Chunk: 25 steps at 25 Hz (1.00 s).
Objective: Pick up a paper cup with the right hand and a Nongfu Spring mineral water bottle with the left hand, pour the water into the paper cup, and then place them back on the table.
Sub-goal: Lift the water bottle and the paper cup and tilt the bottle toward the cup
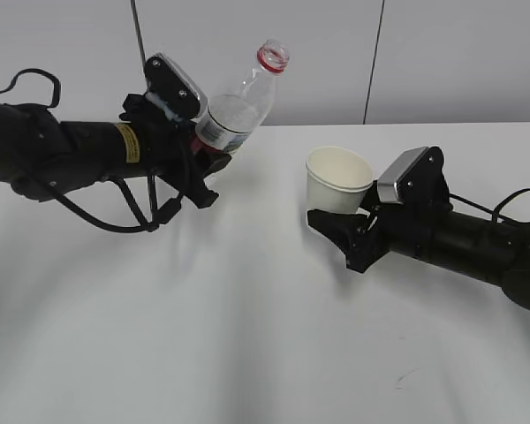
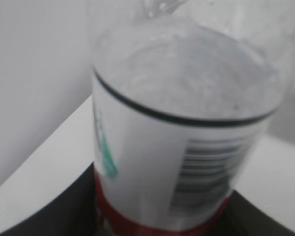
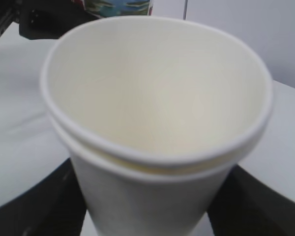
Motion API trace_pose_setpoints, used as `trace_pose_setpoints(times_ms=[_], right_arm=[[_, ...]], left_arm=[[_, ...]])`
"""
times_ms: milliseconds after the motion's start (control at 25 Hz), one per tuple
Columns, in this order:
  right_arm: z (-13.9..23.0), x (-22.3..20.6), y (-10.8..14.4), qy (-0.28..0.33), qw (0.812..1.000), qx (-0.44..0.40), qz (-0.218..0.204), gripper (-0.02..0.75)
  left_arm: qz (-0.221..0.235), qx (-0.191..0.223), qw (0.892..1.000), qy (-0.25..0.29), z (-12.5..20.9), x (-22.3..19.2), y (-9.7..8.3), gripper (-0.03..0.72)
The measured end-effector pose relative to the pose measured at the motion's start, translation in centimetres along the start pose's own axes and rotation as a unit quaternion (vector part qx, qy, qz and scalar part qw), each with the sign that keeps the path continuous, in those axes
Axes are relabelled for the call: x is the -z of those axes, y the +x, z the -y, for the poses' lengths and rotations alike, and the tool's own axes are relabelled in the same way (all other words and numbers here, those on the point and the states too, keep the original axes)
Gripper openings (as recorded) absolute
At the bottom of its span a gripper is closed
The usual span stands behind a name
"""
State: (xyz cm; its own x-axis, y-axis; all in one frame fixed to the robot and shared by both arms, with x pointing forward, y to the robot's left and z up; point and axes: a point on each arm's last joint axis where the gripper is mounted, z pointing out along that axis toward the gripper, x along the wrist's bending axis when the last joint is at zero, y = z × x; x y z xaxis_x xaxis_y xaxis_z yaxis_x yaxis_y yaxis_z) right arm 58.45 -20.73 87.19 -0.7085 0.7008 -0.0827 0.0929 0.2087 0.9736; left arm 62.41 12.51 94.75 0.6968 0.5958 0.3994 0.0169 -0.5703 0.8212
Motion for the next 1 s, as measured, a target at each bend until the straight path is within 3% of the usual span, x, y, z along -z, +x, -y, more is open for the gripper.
trace_pose_setpoints(times_ms=[560, 760, 1000], right_arm=[[0.0, -0.5, -0.6, 0.027, 1.0, 0.004, 0.006, 0.476], [0.1, -0.5, -0.6, 0.028, 1.0, 0.004, 0.006, 0.458], [-0.2, -0.6, -0.7, 0.02, 1.0, 0.006, 0.002, 0.456]], left_arm=[[-0.016, -0.149, 0.988, 0.043, -2.5, -0.6, 2.7, 0.331], [-0.019, -0.214, 0.975, 0.057, -3.6, -0.8, 2.9, 0.326], [-0.014, -0.308, 0.949, 0.07, -5.1, -1.2, 2.0, 0.326]])
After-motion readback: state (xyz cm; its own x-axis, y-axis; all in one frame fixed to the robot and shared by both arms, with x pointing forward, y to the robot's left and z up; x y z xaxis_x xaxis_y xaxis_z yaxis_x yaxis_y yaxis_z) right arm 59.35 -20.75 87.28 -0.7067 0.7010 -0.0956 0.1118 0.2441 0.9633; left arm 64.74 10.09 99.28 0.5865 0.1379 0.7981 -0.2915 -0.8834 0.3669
